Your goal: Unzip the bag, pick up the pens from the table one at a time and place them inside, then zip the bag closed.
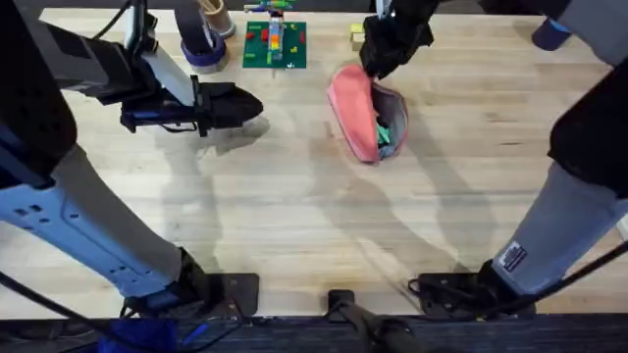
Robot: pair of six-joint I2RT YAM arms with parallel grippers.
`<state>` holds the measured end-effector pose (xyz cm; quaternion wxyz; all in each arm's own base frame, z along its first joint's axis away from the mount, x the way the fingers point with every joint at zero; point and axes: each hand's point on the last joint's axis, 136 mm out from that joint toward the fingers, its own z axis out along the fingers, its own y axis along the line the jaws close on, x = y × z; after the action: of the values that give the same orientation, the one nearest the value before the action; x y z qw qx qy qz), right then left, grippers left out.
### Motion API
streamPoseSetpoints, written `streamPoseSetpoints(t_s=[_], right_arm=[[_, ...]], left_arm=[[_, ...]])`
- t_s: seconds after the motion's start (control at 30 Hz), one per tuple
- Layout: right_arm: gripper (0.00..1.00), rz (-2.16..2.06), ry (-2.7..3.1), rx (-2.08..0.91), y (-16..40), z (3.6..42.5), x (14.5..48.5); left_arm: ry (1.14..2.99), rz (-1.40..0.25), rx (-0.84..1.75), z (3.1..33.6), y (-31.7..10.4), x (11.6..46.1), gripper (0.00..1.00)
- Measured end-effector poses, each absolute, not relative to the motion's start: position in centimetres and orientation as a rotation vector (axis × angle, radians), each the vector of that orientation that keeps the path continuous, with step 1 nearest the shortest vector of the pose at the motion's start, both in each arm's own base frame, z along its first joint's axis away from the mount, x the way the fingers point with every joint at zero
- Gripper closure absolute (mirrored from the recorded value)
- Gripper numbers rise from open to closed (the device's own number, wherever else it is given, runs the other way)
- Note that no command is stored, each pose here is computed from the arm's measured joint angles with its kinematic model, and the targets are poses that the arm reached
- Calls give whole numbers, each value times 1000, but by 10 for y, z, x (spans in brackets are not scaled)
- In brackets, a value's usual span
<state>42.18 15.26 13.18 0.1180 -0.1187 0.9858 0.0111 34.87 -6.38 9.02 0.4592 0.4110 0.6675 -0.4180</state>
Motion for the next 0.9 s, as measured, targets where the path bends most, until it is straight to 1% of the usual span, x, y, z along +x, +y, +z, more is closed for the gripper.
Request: streamPoseSetpoints(t_s=[0.3,0.4,0.6,0.9], right_arm=[[969,77,2860,-512,169,134,415],[969,84,2826,-577,178,143,412],[970,104,2744,-735,201,165,397],[970,141,2720,-896,229,165,374]], left_arm=[[1647,-1035,1008,90,-64,348,960],[1647,-1035,1008,90,-64,348,960],[1647,-1035,1008,90,-64,348,960],[1647,-1035,1008,90,-64,348,960]])
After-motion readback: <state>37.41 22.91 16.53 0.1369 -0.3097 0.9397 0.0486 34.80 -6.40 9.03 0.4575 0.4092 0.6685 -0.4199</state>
